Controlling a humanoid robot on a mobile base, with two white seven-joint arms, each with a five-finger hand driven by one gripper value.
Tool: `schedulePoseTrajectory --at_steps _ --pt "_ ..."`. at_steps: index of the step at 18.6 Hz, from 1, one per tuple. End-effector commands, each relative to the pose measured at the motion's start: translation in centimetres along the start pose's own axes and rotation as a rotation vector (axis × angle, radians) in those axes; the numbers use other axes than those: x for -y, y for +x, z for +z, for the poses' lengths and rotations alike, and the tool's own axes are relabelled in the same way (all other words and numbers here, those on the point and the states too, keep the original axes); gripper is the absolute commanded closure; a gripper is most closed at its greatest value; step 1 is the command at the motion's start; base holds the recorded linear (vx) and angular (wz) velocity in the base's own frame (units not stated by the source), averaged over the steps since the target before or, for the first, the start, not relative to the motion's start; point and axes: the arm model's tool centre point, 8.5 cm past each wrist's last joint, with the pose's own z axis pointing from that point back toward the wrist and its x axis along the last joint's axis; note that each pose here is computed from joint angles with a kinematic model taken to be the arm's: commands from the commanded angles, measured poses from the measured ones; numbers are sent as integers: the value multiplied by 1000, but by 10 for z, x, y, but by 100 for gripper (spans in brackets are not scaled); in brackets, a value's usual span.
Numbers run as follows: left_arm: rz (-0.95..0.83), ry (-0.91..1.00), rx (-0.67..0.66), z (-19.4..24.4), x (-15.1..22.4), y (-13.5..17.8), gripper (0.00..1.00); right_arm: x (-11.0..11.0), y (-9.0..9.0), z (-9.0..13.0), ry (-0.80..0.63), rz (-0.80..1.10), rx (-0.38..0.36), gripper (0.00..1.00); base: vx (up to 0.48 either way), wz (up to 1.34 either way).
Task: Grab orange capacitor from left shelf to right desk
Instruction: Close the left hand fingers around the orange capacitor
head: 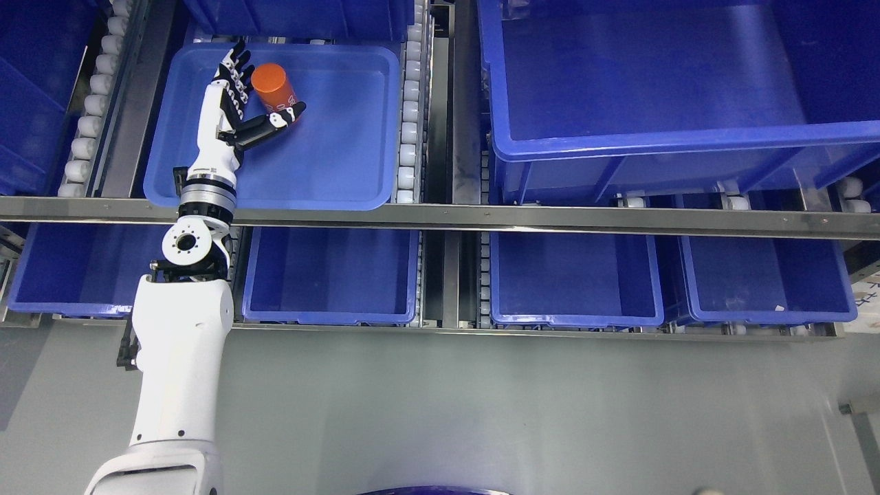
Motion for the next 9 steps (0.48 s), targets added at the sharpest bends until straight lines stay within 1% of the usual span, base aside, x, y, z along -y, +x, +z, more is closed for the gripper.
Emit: schedulePoseTrajectory --at_steps 1,5,7,9 --pt "-17 -31 -97 -1 11 -31 15 11 13 0 -17 -5 37 0 0 0" --pt "-18 -33 -70 -13 12 -17 25 11 13 0 -17 -5 37 0 0 0" --pt "-14 -33 -74 -15 13 -19 28 11 13 0 -17 -5 37 0 0 0" --pt "-16 -33 -45 -19 12 -16 32 11 13 0 -17 -5 37 0 0 0"
